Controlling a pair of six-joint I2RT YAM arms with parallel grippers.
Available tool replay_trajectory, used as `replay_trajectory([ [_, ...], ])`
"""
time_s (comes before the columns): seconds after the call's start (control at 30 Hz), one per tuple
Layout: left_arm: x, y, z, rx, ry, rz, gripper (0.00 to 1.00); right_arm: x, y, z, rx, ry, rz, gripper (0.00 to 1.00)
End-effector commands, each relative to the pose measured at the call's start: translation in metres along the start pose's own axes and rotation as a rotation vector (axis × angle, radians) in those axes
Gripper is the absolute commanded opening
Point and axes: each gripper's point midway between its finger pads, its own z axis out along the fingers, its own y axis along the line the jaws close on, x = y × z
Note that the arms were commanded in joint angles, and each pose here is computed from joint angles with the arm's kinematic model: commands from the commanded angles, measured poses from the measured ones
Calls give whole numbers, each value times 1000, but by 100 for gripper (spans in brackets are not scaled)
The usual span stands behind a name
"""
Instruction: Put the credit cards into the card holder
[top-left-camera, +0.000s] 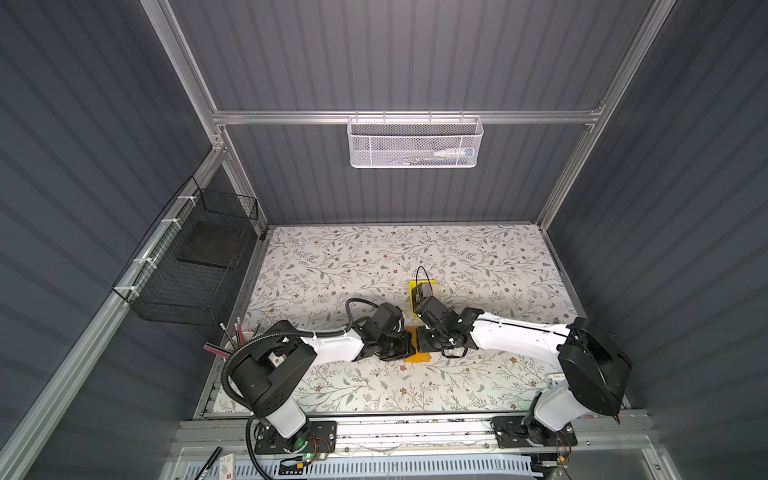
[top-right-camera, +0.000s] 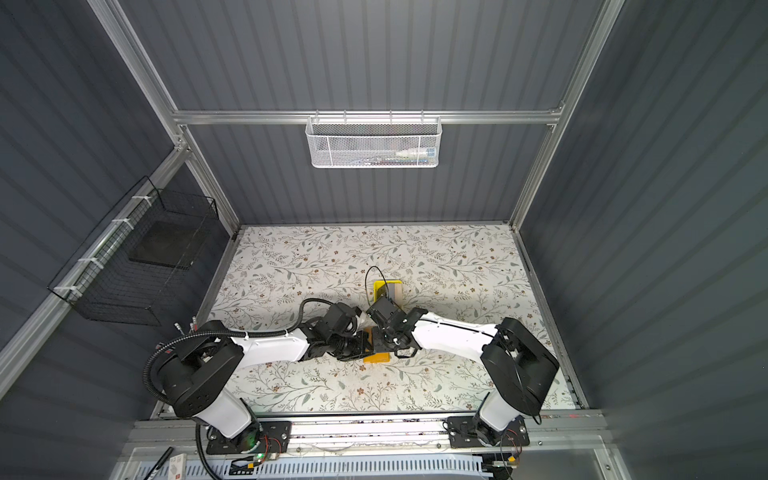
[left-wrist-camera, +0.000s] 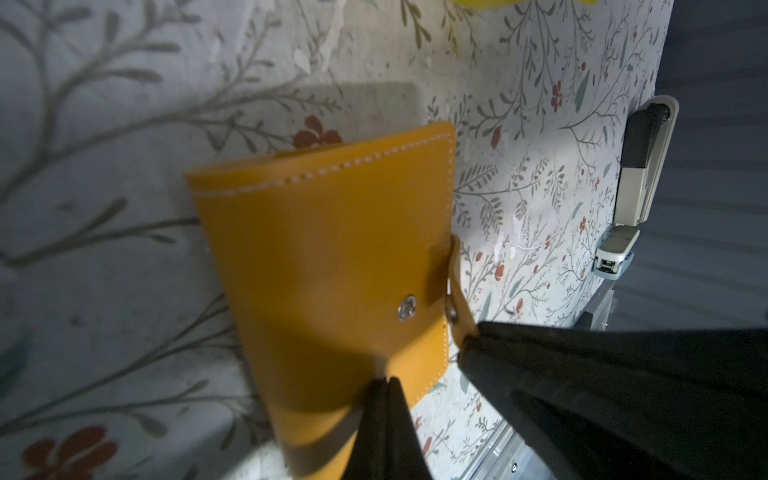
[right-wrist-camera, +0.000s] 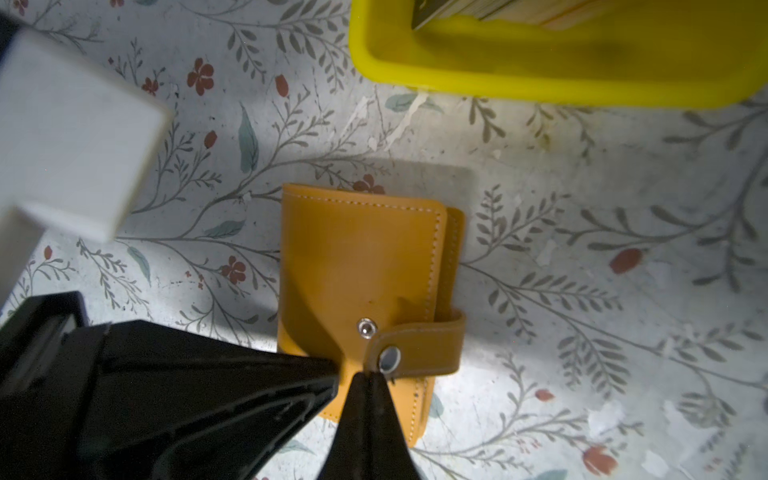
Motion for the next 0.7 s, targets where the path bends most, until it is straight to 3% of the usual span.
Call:
replay_trajectory([
  [0.0, 20, 36, 4, -116, 42, -51, 0, -5, 13, 0, -38, -3, -26, 1],
  [0.67, 20, 35, 1, -117, 37, -49, 0, 0, 3, 15, 38, 55, -21, 0],
])
